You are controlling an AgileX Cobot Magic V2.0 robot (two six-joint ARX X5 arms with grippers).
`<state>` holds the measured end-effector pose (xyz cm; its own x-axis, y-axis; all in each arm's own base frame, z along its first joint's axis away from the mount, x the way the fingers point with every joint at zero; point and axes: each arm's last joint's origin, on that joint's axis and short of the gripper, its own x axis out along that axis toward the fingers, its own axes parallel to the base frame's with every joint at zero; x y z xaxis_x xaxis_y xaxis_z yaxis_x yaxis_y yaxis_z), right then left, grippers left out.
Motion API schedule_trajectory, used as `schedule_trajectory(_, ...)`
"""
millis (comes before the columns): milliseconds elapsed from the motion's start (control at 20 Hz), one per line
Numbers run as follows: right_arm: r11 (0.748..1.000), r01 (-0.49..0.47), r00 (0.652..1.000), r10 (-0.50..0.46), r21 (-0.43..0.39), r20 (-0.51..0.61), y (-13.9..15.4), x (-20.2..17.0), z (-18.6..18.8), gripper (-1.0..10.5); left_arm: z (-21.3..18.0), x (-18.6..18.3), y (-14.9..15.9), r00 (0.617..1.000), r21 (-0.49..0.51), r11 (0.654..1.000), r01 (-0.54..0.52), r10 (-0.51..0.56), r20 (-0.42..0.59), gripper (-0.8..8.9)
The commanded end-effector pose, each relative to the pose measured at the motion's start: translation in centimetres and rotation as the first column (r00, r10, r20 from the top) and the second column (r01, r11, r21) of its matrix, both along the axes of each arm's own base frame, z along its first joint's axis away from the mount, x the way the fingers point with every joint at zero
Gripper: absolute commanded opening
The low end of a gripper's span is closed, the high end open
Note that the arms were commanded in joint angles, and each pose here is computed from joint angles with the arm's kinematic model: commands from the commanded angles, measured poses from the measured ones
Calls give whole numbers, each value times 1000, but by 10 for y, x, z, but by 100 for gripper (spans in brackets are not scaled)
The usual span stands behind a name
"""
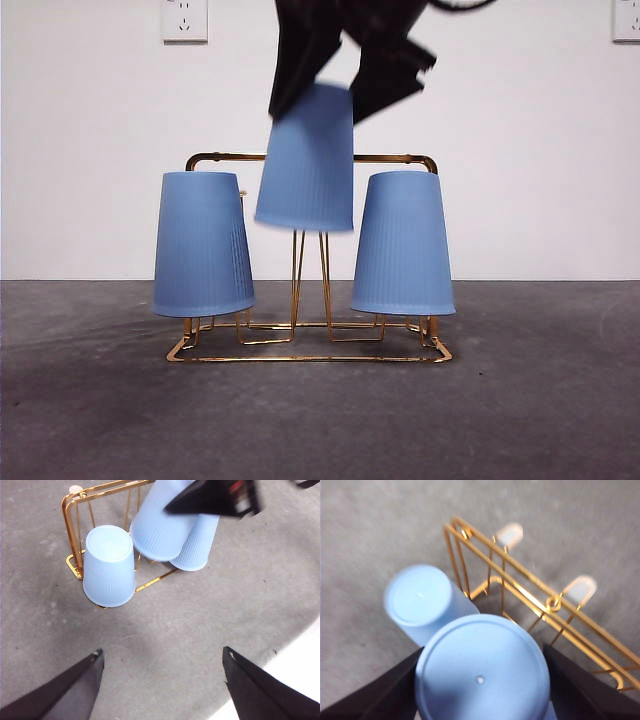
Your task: Pick the top cup and place it on cupholder, pick up the mid cup and place it on cupholder, last pick the bottom cup and place it on cupholder.
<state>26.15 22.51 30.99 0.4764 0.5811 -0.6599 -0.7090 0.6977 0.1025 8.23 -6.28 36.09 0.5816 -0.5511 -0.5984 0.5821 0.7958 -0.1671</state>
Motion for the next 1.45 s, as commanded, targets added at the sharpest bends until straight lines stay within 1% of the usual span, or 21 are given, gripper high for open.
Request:
schedule_trajectory(50,1000,-19,1000,19,-24,-14,10,8,-12,223,5,0,-1,1000,-18,1000,8,-8,15,371)
schedule_trajectory(200,998,-35,998,32,-50,-49,16,15,-28,237,5,0,-1,1000,-18,1000,8,-7,15,371)
schedule_trajectory(300,997,-38,997,34,-61,-66,18,18,-35,312,5,0,-1,1000,-18,1000,8,-8,15,371)
schedule_trajectory(350,997,-39,997,34,-65,-71,19,19,-39,332,5,0,-1,1000,-18,1000,8,-8,15,371)
schedule_trajectory(450,997,-41,997,36,-68,-70,20,19,-39,337,5,0,-1,1000,-18,1000,8,-7,15,371)
schedule_trajectory(500,997,-41,997,37,-65,-66,20,20,-39,356,5,0,-1,1000,-18,1000,8,-8,15,371)
schedule_trajectory(600,997,-39,997,35,-65,-66,20,20,-39,450,5,0,-1,1000,-18,1000,8,-8,15,371)
schedule_trajectory(750,997,-39,998,36,-61,-61,19,19,-37,456,5,0,-1,1000,-18,1000,7,-7,14,371)
schedule_trajectory(850,998,-36,999,34,-47,-38,17,17,-27,456,5,0,-1,1000,-18,1000,8,-7,14,371)
schedule_trajectory(1050,1000,-31,999,31,-3,22,6,5,9,456,5,0,-1,1000,-18,1000,7,-7,14,371)
schedule_trajectory(1200,999,-39,998,37,32,55,-10,-16,38,456,5,0,-1,1000,-18,1000,8,-7,14,371)
schedule_trajectory(1450,998,-62,997,60,29,51,-44,-65,74,456,5,0,-1,1000,-18,1000,8,-8,15,371)
